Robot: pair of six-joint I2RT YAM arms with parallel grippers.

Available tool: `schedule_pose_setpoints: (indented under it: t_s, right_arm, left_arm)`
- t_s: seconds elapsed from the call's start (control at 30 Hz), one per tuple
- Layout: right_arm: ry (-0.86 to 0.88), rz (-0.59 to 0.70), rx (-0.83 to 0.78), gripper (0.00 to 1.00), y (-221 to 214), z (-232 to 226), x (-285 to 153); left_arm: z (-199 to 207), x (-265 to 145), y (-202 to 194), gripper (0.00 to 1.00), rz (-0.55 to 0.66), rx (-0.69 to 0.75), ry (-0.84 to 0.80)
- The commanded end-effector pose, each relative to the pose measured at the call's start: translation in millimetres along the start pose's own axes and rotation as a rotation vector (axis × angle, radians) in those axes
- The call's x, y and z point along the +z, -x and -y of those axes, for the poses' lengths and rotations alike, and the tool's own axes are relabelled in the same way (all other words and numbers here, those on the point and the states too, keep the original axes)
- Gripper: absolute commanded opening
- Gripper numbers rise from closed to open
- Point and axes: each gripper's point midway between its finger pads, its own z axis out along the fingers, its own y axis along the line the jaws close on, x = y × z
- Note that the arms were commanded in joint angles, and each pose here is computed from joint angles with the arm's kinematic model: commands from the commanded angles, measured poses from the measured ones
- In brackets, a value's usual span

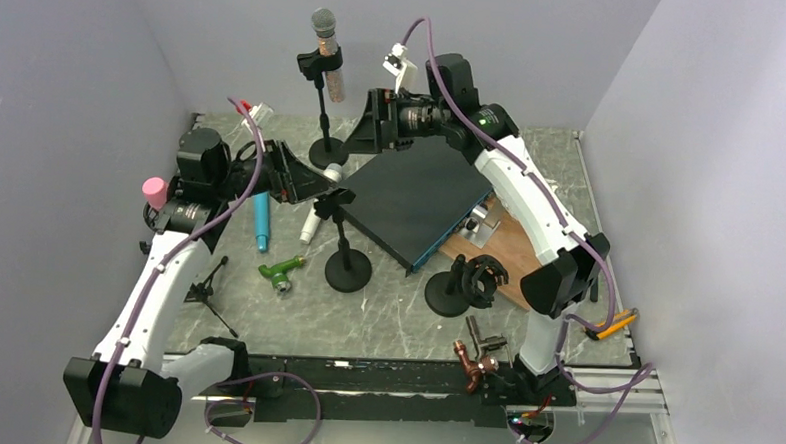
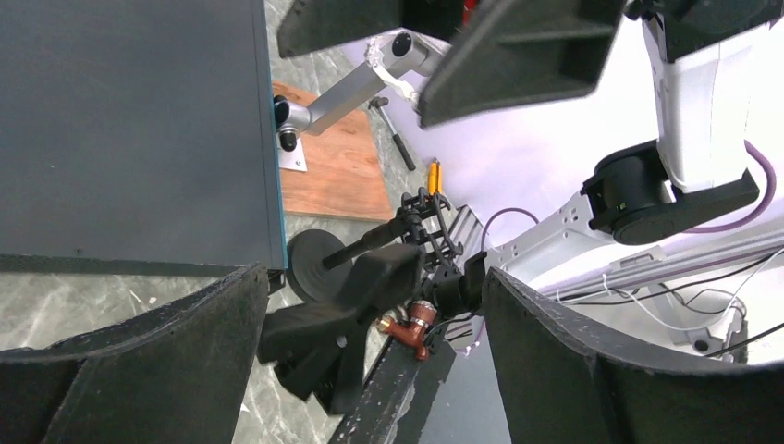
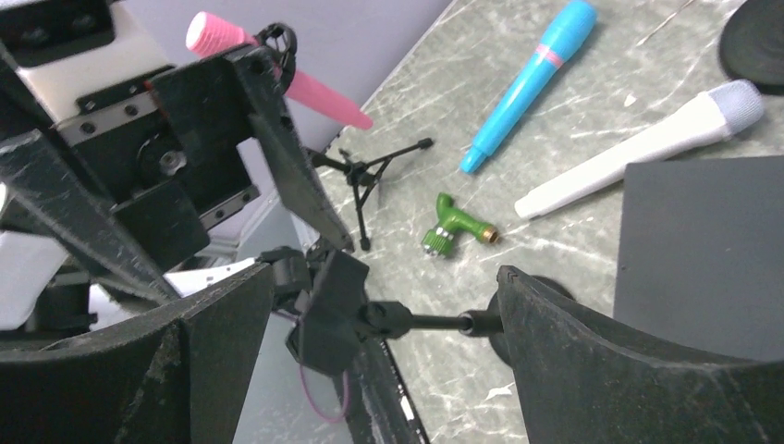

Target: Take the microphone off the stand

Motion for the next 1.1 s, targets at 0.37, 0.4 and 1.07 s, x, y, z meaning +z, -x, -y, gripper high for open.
schedule_pose_setpoints:
  t_s: [0.37, 0.4, 1.07]
  right_arm:
    - [0.122, -0.116, -0.015, 0.80, -34.2, -29.5, -6.5]
    - [0.128, -0.136, -0.016, 0.78, -38.3, -30.3, -5.8]
    - [0.088, -0.230, 0.023, 0.72, -71.5, -25.6, 10.9]
  left_arm:
    - [-3.2, 5.5, -2.9, 0.77, -0.020, -0.038, -0.049]
    - [-4.1, 3.8, -7.1, 0.76, -0.030, -0.042, -0.039]
    - [-18.7, 3.2, -25.1, 0.74, -0.061, -0.074, -0.006]
